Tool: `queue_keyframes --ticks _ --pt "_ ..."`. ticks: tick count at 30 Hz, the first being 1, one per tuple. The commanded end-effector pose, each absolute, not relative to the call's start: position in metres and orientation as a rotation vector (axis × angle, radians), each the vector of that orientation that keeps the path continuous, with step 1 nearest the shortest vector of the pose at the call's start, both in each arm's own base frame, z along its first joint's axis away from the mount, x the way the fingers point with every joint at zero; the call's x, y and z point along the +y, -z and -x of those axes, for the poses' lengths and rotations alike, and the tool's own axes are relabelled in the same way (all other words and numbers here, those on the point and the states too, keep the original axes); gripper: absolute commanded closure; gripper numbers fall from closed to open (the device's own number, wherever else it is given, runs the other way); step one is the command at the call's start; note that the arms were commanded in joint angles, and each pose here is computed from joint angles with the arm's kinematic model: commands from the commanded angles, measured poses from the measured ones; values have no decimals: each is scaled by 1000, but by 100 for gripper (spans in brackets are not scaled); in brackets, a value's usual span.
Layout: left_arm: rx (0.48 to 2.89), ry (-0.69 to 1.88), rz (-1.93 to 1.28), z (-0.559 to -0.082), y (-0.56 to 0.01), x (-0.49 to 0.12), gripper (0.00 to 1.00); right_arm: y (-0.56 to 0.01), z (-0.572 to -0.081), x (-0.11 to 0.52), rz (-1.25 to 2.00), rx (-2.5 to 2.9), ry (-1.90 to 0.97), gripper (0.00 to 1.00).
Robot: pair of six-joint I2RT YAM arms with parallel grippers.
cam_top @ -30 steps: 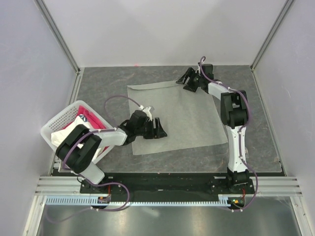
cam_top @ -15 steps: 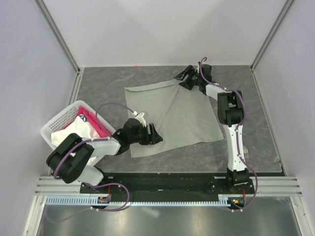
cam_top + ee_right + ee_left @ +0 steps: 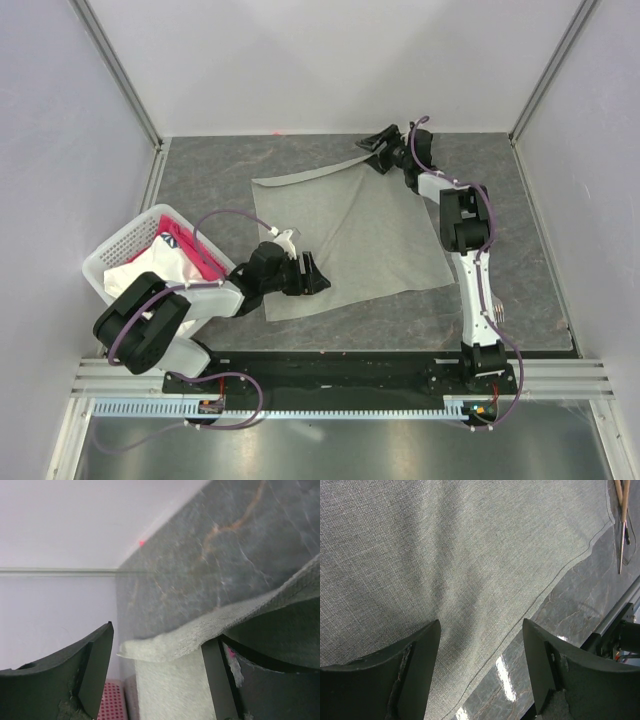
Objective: Fold the napkin, place the utensils inside, and roll it up
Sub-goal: Flatten the napkin out
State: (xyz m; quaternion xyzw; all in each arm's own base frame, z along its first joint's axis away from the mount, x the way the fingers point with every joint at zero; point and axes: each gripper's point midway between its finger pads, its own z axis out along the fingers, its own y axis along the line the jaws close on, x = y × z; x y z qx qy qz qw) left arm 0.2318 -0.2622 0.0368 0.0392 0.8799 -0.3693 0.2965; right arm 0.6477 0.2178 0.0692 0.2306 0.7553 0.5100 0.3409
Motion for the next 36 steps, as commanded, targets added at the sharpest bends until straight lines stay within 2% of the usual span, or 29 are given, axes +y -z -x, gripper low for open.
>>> queue_keyframes --ticks 1,13,20,23,26,31,32,33,34,35,36 --pt "2398 928 -74 -226 -24 -257 25 -124 -673 222 -564 1770 -1434 23" --pt "2349 927 -125 -241 -46 -269 25 -170 -686 233 -499 1678 -1459 22" --pt "2294 847 -179 -264 -86 -272 24 -148 -679 221 -460 1866 -1244 21" --pt "2219 859 -216 -274 -122 -278 23 -131 -671 209 -499 1940 -1202 22" --pt "2170 861 -266 -279 -159 -279 22 -121 -658 202 -478 2009 -1159 22" --pt "2120 826 -295 -295 -217 -256 15 -151 -630 193 -341 2024 -1115 22" --pt "2095 813 -261 -303 -230 -241 14 -140 -617 190 -338 2071 -1102 22" --pt "2080 807 -245 -307 -240 -232 14 -165 -607 187 -298 2050 -1079 22" --pt "2083 800 -252 -306 -242 -224 14 -165 -598 180 -231 2074 -1006 22" --pt "2072 767 -209 -314 -246 -205 13 -139 -573 172 -257 2189 -946 22" --pt "2053 750 -196 -314 -251 -195 12 -164 -561 160 -249 2168 -855 22"
